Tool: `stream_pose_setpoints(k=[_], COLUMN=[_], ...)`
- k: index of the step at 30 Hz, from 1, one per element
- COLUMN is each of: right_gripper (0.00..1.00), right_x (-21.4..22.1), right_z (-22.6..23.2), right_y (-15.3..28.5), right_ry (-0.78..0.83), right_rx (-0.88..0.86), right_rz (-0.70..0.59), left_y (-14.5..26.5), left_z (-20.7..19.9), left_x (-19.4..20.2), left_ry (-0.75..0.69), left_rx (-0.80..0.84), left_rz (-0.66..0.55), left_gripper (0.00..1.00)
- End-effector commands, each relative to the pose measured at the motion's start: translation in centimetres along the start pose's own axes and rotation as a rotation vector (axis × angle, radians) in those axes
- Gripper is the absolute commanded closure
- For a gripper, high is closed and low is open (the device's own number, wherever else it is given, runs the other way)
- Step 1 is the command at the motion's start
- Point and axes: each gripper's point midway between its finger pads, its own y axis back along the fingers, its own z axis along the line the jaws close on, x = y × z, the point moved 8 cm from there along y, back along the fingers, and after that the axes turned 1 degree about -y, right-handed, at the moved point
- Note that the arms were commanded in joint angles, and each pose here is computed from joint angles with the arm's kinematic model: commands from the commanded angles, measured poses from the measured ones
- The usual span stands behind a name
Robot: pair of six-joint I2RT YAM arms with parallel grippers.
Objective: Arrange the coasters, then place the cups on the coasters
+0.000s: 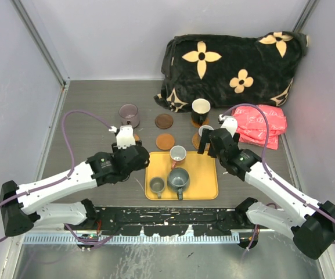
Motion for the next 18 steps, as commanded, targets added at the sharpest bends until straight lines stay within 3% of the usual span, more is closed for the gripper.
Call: stream_pose_setpoints(k=[1, 18], right_gripper=[0.0, 0.0], right_x=[-0.8, 0.0], right_z=[0.3, -0.5], right_y=[0.4, 1.4], right_ry=[-0.042, -0.057], right_rx=[-0.034, -0.037], right_rz=[-0.041, -0.022], left_y=[1.1, 3.8], left_z=[0.7, -3.1], left_x=[0.9, 7.3], left_ry=[0.055, -0.038], left_rx=[-0.053, -0.03], left_rz=[-0.05, -0.102], left_gripper=[0.44, 0.43])
